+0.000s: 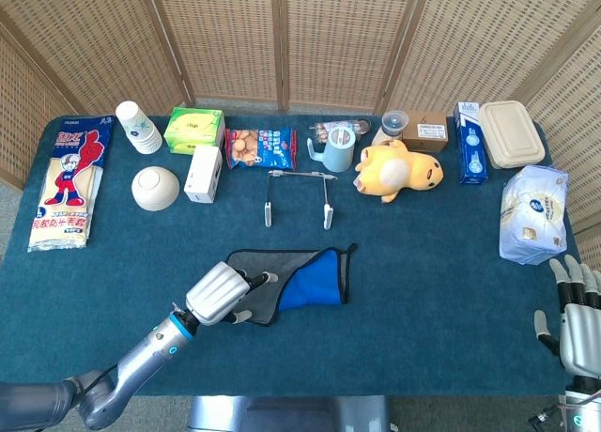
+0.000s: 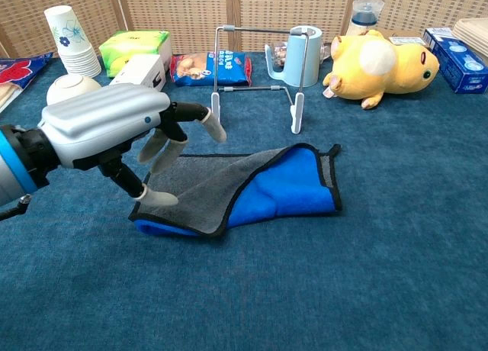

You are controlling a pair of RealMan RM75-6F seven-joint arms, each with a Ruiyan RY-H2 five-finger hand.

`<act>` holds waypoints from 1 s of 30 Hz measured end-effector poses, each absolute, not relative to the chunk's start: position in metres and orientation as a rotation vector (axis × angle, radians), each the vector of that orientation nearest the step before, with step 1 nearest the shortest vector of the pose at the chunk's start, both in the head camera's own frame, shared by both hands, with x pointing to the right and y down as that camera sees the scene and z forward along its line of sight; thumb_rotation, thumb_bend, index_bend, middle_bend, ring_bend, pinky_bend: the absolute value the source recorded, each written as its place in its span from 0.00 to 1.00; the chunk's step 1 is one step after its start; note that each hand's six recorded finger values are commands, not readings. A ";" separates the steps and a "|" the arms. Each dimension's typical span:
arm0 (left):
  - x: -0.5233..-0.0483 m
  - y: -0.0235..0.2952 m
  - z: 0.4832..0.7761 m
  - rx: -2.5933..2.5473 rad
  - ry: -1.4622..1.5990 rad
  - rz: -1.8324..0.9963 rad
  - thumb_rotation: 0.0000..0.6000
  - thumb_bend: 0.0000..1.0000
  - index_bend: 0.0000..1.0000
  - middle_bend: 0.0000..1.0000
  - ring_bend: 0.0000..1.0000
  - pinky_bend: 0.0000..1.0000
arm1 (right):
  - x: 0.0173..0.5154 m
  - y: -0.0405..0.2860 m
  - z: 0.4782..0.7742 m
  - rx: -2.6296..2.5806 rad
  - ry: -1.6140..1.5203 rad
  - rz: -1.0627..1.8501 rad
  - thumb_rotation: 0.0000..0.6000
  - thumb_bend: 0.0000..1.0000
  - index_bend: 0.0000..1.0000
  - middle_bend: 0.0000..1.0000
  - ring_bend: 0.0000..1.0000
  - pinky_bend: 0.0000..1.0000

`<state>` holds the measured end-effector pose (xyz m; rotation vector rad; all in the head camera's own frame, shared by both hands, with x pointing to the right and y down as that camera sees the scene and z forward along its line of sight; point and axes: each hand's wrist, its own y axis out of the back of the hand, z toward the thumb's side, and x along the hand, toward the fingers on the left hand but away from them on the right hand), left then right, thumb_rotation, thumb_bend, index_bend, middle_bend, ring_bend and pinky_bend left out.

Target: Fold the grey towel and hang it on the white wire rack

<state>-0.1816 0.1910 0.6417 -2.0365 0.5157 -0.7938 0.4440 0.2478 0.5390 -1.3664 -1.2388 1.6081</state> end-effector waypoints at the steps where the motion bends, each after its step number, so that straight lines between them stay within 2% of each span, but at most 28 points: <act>1: -0.184 0.193 0.641 -2.032 0.516 -0.793 1.00 0.15 0.26 0.76 0.74 0.98 | 0.443 0.248 0.539 -1.367 -1.238 1.607 1.00 0.39 0.06 0.04 0.00 0.00; 10: -0.201 0.216 0.631 -2.034 0.520 -0.799 0.99 0.10 0.26 0.74 0.73 0.97 | 0.438 0.248 0.537 -1.373 -1.233 1.599 1.00 0.39 0.06 0.04 0.00 0.00; 12: -0.204 0.218 0.630 -2.029 0.523 -0.801 0.92 0.09 0.25 0.72 0.71 0.96 | 0.438 0.248 0.537 -1.373 -1.234 1.598 1.00 0.39 0.06 0.04 0.00 0.00; 14: -0.206 0.218 0.630 -2.016 0.521 -0.806 0.81 0.07 0.25 0.68 0.66 0.93 | 0.437 0.248 0.536 -1.374 -1.234 1.596 1.00 0.39 0.06 0.04 0.00 0.00; 17: -0.209 0.220 0.631 -1.996 0.509 -0.822 0.75 0.06 0.24 0.60 0.59 0.90 | 0.437 0.249 0.536 -1.373 -1.234 1.595 1.00 0.39 0.06 0.04 0.00 0.00; 22: -0.210 0.223 0.636 -1.946 0.487 -0.836 0.76 0.07 0.26 0.55 0.54 0.89 | 0.437 0.249 0.534 -1.369 -1.237 1.595 1.00 0.39 0.06 0.04 0.00 0.00; 30: -0.207 0.229 0.646 -1.906 0.465 -0.842 0.77 0.07 0.30 0.56 0.54 0.89 | 0.438 0.250 0.531 -1.357 -1.246 1.593 1.00 0.39 0.06 0.04 0.00 0.00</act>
